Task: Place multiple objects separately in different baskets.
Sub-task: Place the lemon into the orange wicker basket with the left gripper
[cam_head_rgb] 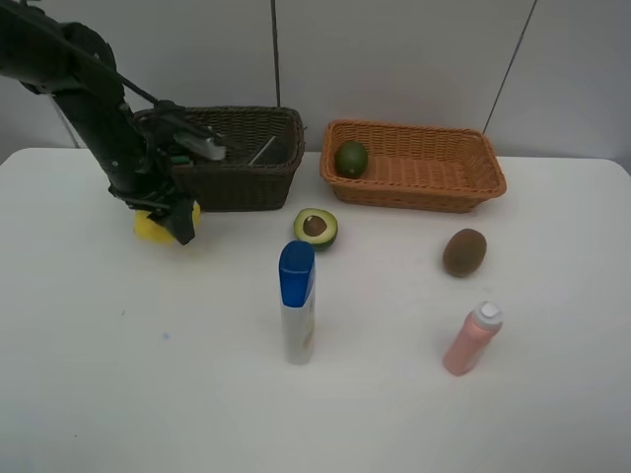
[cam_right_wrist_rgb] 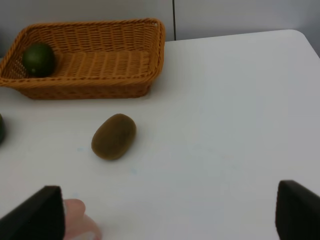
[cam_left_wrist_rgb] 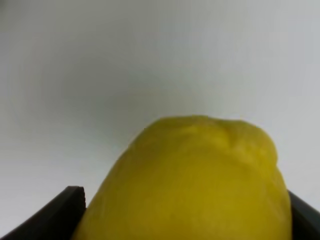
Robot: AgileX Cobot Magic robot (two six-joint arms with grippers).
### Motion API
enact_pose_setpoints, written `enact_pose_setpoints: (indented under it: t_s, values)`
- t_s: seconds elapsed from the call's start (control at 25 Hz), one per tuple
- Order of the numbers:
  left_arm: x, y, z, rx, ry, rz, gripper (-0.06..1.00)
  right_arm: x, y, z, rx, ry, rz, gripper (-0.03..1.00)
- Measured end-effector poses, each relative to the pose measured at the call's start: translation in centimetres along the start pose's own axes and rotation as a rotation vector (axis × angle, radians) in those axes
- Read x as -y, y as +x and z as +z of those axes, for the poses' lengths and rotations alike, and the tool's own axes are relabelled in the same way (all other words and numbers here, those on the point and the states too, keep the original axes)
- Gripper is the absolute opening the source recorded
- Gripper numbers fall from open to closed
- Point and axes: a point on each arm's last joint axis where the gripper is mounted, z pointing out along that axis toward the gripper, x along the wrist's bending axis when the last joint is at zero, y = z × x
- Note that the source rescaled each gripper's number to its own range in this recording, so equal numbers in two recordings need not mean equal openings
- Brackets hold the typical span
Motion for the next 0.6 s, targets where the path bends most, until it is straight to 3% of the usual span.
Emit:
enact_pose_setpoints:
  t_s: [0.12, 0.36, 0.6]
  values:
    - [-2.4, -0.3, -4.6, 0.01, -0.187, -0.048, 0.8, 0.0, 0.0, 0.0, 0.0, 0.0, 0.0, 1.0]
    - [-6.5, -1.7, -9.6, 0.115, -0.471, -0.133, 0.8, 0.0, 0.0, 0.0, 0.0, 0.0, 0.0, 1.0]
    - [-12.2, -6.9, -12.5, 0.066, -0.804, -0.056, 0.8, 0.0, 0.0, 0.0, 0.0, 0.0, 0.0, 1.0]
